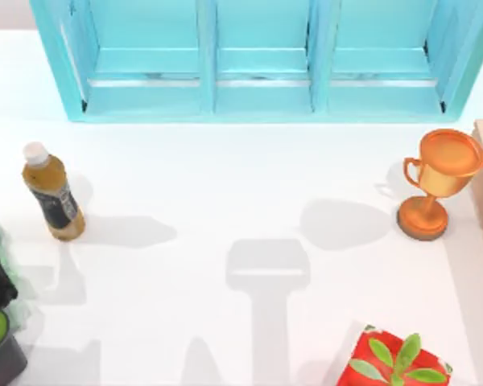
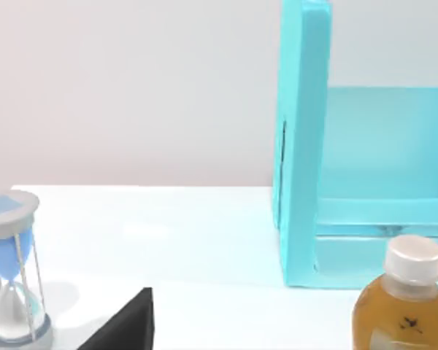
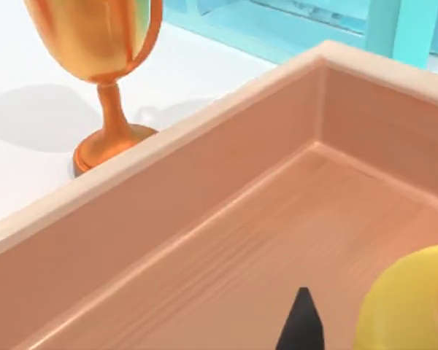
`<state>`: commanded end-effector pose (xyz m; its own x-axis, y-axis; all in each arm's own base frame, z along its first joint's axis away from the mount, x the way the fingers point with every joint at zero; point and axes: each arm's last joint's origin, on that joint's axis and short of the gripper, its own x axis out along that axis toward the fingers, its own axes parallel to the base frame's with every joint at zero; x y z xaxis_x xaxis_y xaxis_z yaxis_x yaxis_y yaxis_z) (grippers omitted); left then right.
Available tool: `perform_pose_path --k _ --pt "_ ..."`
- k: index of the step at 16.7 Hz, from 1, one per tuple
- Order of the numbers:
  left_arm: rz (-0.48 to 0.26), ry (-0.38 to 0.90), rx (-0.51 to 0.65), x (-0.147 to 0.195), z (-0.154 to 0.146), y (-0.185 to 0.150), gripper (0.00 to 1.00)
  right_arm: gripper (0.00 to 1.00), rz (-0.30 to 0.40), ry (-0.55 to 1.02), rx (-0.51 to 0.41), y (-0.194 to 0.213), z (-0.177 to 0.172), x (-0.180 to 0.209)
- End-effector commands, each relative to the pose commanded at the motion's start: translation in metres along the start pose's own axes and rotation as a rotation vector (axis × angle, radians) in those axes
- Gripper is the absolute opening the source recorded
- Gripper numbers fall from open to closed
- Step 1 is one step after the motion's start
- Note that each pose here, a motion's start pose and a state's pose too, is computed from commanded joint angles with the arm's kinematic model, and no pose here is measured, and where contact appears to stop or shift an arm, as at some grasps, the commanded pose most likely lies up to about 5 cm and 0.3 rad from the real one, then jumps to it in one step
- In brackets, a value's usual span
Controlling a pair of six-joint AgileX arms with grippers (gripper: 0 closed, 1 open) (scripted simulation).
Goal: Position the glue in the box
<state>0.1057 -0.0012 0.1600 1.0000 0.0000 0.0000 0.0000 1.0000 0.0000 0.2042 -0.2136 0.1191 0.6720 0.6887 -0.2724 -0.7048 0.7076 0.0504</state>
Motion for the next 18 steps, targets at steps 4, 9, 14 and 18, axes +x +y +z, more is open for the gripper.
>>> perform_pose_path --k 4,9,14,18 --pt "0.0 0.0 0.0 0.0 0.0 0.0 1.0 0.0 0.009 0.007 0.058 0.004 -0.01 0.015" --pt "0.0 0.0 0.0 0.0 0.0 0.0 1.0 0.0 -0.014 0.001 -0.007 -0.001 -0.007 0.026" --pt "0.0 0.0 0.0 0.0 0.0 0.0 1.0 0.0 -0.014 -0.013 -0.025 -0.002 -0.007 0.042" --pt "0.0 0.0 0.0 0.0 0.0 0.0 1.0 0.0 -0.005 -0.015 -0.02 -0.001 -0.007 0.046"
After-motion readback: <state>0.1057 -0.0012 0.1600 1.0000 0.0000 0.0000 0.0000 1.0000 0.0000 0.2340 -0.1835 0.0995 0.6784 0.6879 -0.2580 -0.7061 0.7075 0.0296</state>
